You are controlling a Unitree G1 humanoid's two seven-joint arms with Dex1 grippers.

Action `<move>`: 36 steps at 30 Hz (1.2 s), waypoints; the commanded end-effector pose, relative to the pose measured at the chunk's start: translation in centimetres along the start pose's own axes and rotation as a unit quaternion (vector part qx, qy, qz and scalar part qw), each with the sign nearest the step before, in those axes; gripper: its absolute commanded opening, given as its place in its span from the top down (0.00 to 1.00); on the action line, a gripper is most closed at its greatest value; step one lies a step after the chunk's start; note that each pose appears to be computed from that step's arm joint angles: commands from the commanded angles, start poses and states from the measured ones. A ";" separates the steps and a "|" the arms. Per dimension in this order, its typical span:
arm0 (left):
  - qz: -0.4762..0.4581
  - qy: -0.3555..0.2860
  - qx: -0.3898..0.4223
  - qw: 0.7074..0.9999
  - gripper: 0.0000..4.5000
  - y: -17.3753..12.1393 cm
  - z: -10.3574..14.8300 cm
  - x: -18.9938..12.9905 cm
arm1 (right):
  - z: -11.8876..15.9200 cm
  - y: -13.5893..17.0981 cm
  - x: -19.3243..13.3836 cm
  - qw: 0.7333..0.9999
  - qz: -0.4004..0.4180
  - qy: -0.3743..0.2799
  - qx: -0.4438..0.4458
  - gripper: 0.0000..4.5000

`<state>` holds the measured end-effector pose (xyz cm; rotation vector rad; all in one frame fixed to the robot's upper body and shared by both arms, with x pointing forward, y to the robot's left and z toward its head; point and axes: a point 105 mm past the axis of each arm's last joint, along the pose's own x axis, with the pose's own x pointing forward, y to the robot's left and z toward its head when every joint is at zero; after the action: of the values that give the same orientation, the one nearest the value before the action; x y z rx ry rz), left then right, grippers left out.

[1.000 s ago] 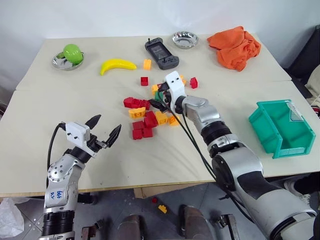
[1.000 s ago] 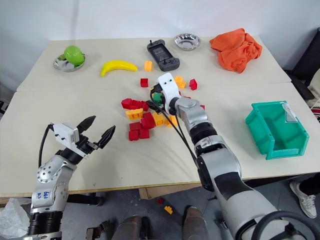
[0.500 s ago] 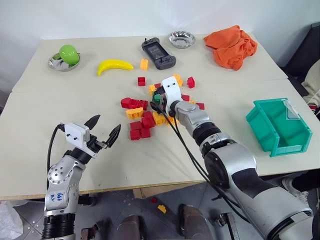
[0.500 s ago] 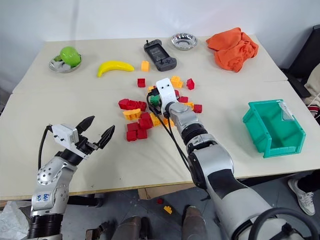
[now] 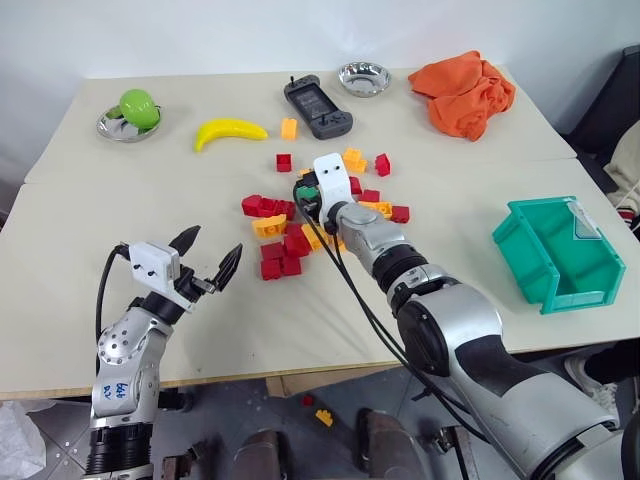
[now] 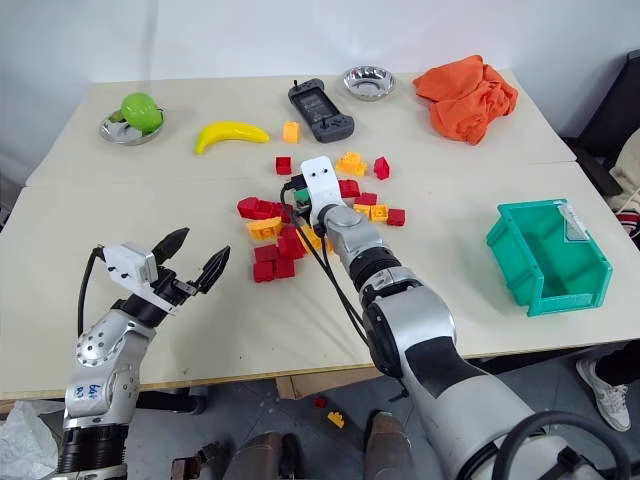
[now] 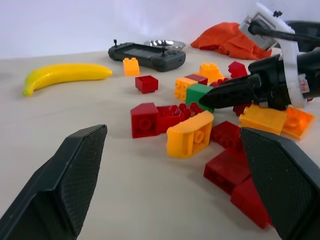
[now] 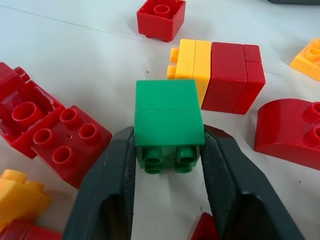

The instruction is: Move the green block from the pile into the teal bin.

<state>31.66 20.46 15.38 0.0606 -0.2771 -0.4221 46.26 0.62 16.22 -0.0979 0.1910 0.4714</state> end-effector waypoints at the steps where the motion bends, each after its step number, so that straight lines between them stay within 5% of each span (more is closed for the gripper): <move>1: 0.000 -0.019 0.007 1.000 0.00 -0.2 0.9 0.1 | 2.2 -0.2 -0.1 0.999 0.000 -0.034 -0.017 0.68; 6: -0.016 -0.029 0.005 0.999 0.00 -1.0 1.2 0.6 | 4.8 -1.7 -1.2 0.993 0.045 -0.111 -0.021 0.68; 10: -0.075 -0.040 -0.009 0.996 0.00 -2.9 1.5 1.6 | 9.2 -6.0 -5.7 0.960 0.096 -0.263 -0.020 0.68; 13: -0.140 -0.044 -0.013 0.989 0.00 -5.2 1.6 2.9 | 9.7 -10.7 -11.0 0.946 0.079 -0.310 -0.059 0.68; 17: -0.211 -0.047 -0.012 0.976 0.00 -7.6 1.9 3.8 | 8.0 -15.2 -16.9 0.958 0.033 -0.278 -0.061 0.68; 19: -0.279 -0.050 -0.008 0.959 0.00 -10.0 1.9 4.5 | 6.6 -20.1 -22.7 0.961 -0.068 -0.250 -0.092 0.68; 24: -0.362 -0.068 -0.020 0.930 0.00 -13.1 2.5 5.9 | 3.6 -25.1 -30.4 0.952 -0.222 -0.173 -0.123 0.68; 32: -0.413 -0.091 -0.015 0.906 0.00 -15.1 3.5 7.4 | -3.1 -27.2 -35.1 0.946 -0.312 -0.074 -0.046 0.68; 36: -0.411 -0.083 -0.011 0.908 0.00 -14.5 3.2 7.4 | -3.5 -27.4 -34.8 0.948 -0.307 -0.076 -0.024 0.38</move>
<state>31.43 3.92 17.90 0.0942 -0.3767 -1.2826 28.11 -39.35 19.72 -0.1479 0.0456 -0.1290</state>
